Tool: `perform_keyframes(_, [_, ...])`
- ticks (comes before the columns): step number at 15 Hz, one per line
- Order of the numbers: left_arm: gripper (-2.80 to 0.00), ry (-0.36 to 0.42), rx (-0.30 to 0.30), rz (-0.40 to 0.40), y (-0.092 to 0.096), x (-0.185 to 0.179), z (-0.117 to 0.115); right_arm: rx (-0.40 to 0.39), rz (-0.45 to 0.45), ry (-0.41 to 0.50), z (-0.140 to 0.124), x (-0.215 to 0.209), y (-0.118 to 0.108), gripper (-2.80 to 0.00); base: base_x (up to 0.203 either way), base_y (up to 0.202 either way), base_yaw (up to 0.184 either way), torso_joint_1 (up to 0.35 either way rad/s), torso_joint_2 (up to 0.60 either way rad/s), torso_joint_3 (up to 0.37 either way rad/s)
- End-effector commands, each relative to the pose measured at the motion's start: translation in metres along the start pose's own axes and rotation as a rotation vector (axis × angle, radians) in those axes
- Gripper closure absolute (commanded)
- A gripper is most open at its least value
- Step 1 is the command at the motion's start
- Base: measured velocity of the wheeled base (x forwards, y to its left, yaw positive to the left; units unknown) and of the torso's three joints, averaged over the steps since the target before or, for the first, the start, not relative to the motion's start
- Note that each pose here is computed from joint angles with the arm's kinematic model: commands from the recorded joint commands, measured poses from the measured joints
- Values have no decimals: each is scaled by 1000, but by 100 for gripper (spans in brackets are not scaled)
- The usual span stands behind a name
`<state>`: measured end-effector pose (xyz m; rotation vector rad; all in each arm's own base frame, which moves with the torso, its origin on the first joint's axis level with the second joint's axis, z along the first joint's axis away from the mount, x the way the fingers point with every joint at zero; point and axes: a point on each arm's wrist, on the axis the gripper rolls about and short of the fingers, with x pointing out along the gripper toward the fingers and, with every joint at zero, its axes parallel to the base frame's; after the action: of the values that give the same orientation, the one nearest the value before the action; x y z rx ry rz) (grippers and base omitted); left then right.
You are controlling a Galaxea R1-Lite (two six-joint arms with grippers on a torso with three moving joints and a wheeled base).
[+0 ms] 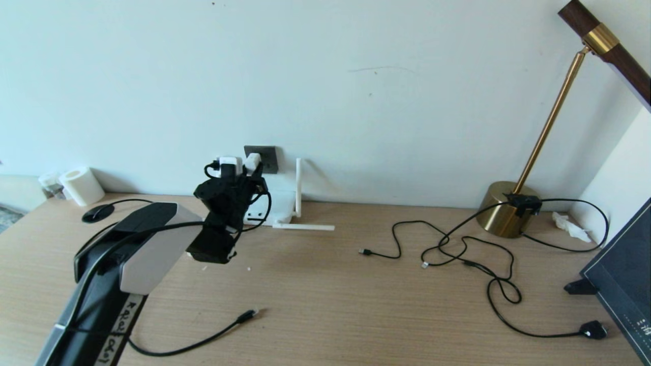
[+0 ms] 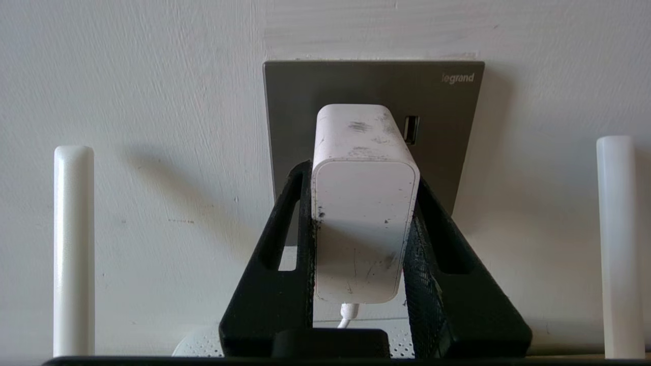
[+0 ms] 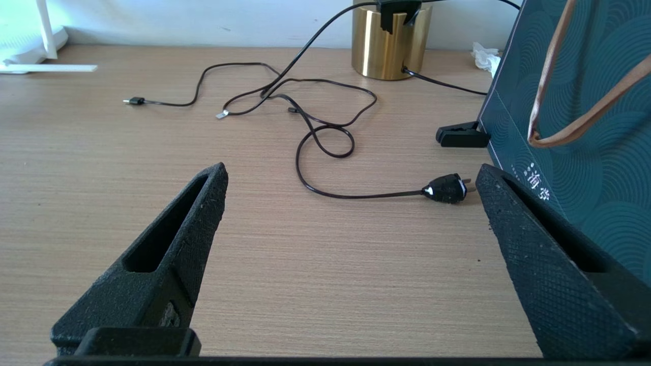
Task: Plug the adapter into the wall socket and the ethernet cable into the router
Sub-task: Plug plug into socket
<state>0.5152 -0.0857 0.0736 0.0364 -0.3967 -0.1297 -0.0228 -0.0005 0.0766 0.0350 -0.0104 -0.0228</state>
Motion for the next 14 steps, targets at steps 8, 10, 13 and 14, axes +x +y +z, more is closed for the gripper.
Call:
perform_keyframes(8, [0,-12,0,1,0,3,-2,0,0,1,0,0,0,-280,0,0,0,0,0,0])
perform_keyframes(10, [0,-18,-1,2,0,6,-1,0,0,0,0,0,0,-280,0,0,0,0,0,0])
perform_keyframes(13, [0,-15,-1,2,0,8,-2,0,0,1,0,0,0,-280,0,0,0,0,0,0])
perform_keyframes(14, [0,-16,0,3,0,9,-4,0,0,1,0,0,0,-280,0,0,0,0,0,0])
